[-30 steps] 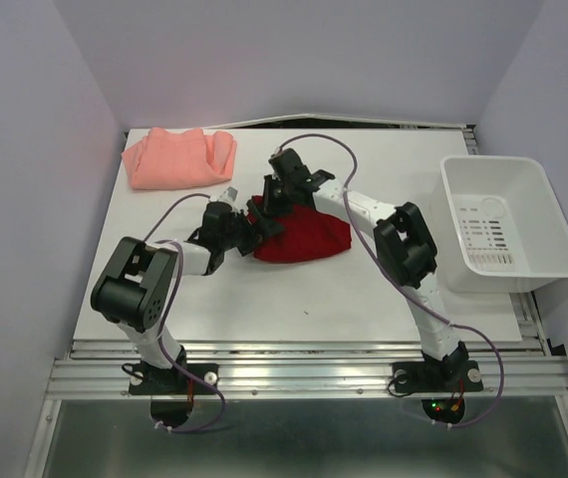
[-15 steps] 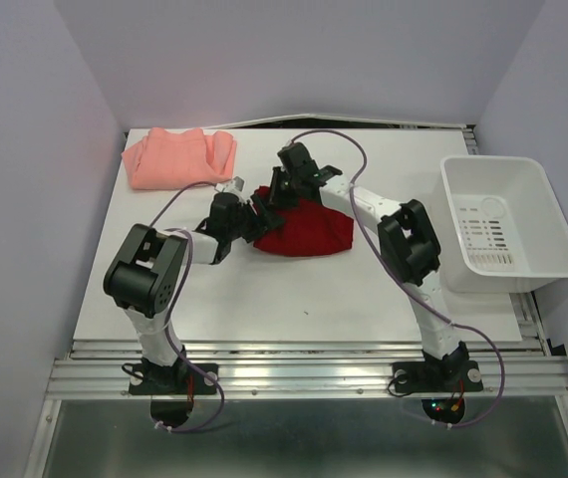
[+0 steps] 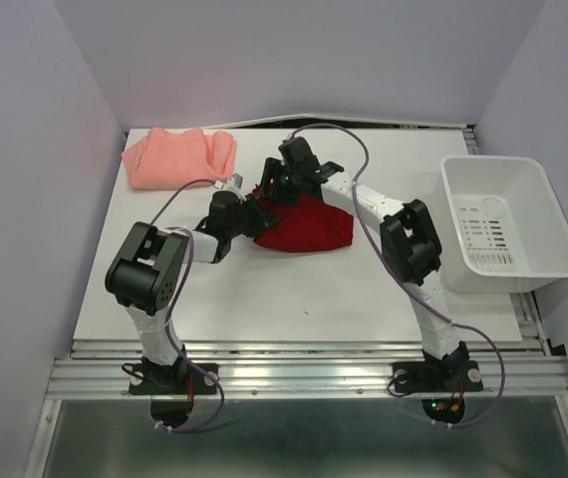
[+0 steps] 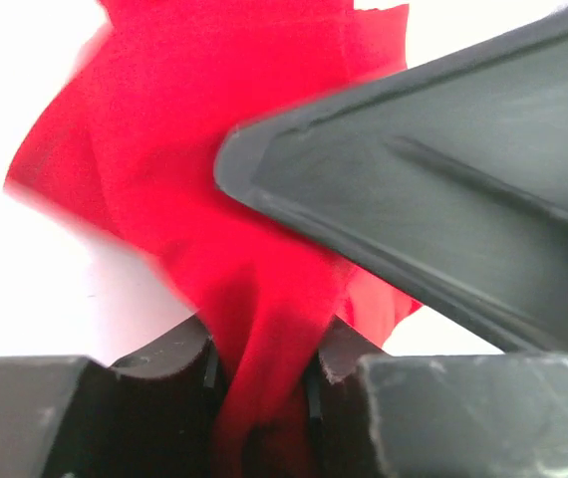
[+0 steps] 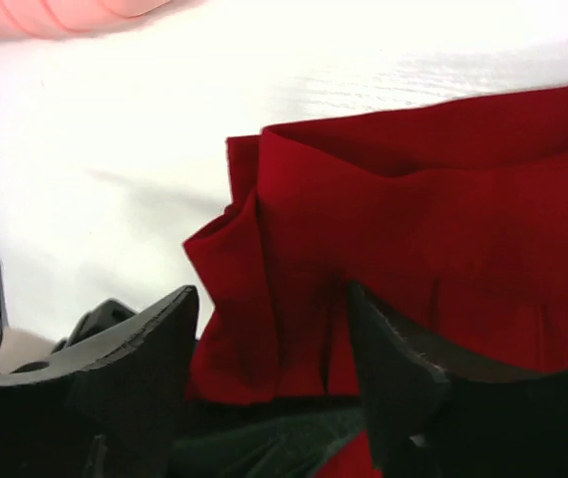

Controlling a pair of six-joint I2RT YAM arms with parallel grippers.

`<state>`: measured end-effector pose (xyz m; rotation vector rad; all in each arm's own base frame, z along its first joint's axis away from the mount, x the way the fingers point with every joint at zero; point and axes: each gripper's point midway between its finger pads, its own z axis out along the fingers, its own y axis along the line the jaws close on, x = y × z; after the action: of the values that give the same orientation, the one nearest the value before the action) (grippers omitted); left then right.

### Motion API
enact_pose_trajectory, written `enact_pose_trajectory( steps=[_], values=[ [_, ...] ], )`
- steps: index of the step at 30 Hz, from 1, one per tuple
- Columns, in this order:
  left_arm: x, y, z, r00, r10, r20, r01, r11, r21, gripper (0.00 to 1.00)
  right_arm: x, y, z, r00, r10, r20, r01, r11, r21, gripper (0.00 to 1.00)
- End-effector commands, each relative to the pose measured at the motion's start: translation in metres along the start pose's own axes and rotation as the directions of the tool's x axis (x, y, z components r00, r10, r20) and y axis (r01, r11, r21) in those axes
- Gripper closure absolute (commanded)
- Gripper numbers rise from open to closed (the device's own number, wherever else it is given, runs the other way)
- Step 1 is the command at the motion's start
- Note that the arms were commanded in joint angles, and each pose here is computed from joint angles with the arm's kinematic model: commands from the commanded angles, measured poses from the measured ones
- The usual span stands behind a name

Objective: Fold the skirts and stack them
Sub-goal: Neatly place the folded skirt to the corner

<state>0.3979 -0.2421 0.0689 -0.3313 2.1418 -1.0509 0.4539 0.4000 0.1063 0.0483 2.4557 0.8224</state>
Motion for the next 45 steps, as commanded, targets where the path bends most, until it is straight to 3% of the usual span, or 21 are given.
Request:
enact_pose_trajectory(
  steps=[1,3,5,6,8,10,14,16,19,24,28,33,37,40,45],
  values=[
    [-0.018,-0.003,-0.001,0.997,0.072,0.040,-0.072,0.997,-0.013,1.00,-0.074,0.036,-0.050,0.979,-0.049,0.200,0.067,0.994,-0.084,0.11],
    [-0.039,-0.003,0.003,0.983,0.166,0.075,-0.161,0.984,-0.070,1.00,-0.102,0.021,-0.062,0.964,-0.064,0.258,0.080,0.995,-0.053,0.01],
    [-0.048,0.015,0.006,0.970,0.240,0.034,-0.230,0.957,-0.176,1.00,-0.127,0.009,-0.076,0.944,-0.086,0.320,0.095,0.995,-0.011,0.00],
    [-0.067,0.024,0.011,0.941,0.339,0.002,-0.328,0.913,-0.244,1.00,-0.149,-0.006,-0.092,0.921,-0.102,0.375,0.094,0.995,0.039,0.00],
    [-0.109,0.010,0.017,0.897,0.441,0.028,-0.420,0.870,-0.259,1.00,-0.171,-0.026,-0.109,0.893,-0.132,0.429,0.095,0.990,0.107,0.00],
    [-0.131,0.026,0.015,0.847,0.531,-0.018,-0.511,0.804,-0.305,1.00,-0.191,-0.043,-0.132,0.869,-0.146,0.473,0.085,0.985,0.149,0.00],
    [-0.190,0.014,0.007,0.757,0.654,0.000,-0.618,0.715,-0.327,1.00,-0.197,-0.064,-0.155,0.856,-0.185,0.484,0.096,0.975,0.202,0.00],
    [-0.242,-0.002,-0.005,0.701,0.711,0.048,-0.657,0.671,-0.342,1.00,-0.190,-0.072,-0.161,0.860,-0.199,0.470,0.107,0.970,0.216,0.00],
    [-0.263,0.004,-0.009,0.670,0.742,0.011,-0.683,0.623,-0.381,1.00,-0.184,-0.073,-0.164,0.859,-0.210,0.468,0.123,0.970,0.209,0.00],
    [-0.302,-0.019,-0.021,0.541,0.841,0.023,-0.753,0.496,-0.433,1.00,-0.174,-0.075,-0.163,0.867,-0.207,0.454,0.131,0.972,0.193,0.00],
    [-0.324,-0.036,-0.030,0.486,0.873,0.045,-0.768,0.451,-0.455,1.00,-0.169,-0.075,-0.160,0.874,-0.208,0.440,0.139,0.973,0.185,0.00],
    [-0.346,-0.059,-0.045,0.465,0.879,0.104,-0.763,0.457,-0.457,1.00,-0.166,-0.078,-0.157,0.877,-0.212,0.430,0.141,0.971,0.190,0.00],
    [-0.354,-0.056,-0.051,0.482,0.869,0.111,-0.750,0.475,-0.461,1.00,-0.164,-0.079,-0.155,0.881,-0.211,0.422,0.143,0.972,0.187,0.00],
    [-0.360,-0.037,-0.056,0.515,0.851,0.106,-0.722,0.497,-0.482,1.00,-0.161,-0.080,-0.151,0.886,-0.207,0.414,0.141,0.973,0.185,0.00],
    [-0.357,0.010,-0.050,0.618,0.781,0.086,-0.667,0.579,-0.468,1.00,-0.158,-0.085,-0.146,0.894,-0.204,0.399,0.137,0.972,0.191,0.00]
  ],
)
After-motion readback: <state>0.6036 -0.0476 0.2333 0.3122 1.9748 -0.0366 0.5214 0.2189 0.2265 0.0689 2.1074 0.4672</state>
